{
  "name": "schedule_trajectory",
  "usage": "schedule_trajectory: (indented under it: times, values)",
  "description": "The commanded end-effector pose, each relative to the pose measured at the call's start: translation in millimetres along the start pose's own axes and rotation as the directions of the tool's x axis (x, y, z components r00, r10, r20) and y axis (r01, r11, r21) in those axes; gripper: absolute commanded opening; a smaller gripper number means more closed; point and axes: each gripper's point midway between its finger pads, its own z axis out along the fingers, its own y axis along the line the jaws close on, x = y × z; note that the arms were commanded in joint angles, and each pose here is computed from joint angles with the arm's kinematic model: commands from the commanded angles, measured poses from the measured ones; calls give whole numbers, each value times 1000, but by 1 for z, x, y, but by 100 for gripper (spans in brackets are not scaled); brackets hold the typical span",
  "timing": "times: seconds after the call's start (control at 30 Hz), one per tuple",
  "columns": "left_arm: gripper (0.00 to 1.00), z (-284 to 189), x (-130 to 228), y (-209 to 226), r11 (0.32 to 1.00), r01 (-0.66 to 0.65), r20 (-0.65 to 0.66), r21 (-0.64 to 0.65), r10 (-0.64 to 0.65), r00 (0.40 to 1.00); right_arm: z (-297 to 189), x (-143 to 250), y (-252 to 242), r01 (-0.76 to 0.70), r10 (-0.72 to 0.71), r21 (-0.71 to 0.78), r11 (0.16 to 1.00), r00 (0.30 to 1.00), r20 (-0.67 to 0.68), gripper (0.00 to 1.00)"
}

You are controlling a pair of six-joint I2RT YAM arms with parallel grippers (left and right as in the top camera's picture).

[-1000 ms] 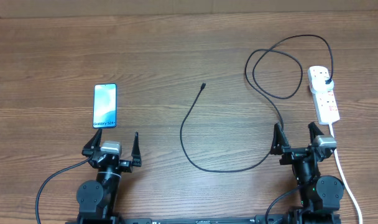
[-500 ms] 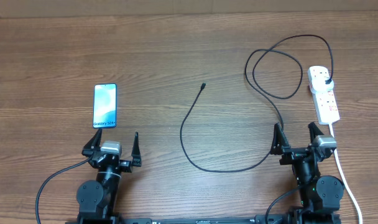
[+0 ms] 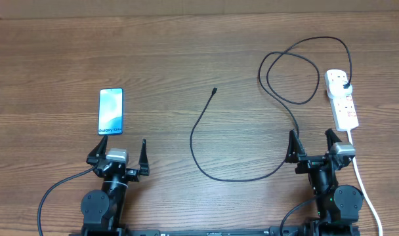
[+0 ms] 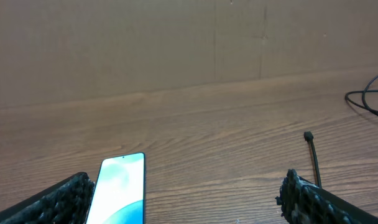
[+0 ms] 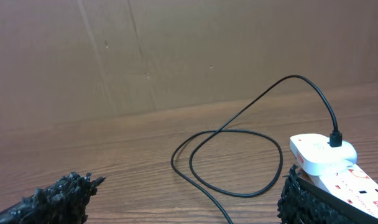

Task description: Plug charger to phone and switch on socket

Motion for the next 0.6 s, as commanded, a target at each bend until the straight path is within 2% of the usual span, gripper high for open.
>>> schedule_trajectory:
  times: [0.0, 0.23, 0.57]
  values:
    - [100, 0, 2, 2, 1000, -12, -3, -12, 12, 1000, 0, 2, 0, -2, 2, 1, 1000, 1000, 3, 100]
    - [100, 0, 2, 2, 1000, -4, -4, -12, 4, 1000, 0, 2, 0, -2, 2, 1, 1000, 1000, 3, 100]
    - [100, 0, 1, 6, 992, 118, 2, -35, -118, 993, 0, 2, 0, -2, 2, 1, 1000, 1000, 3, 100]
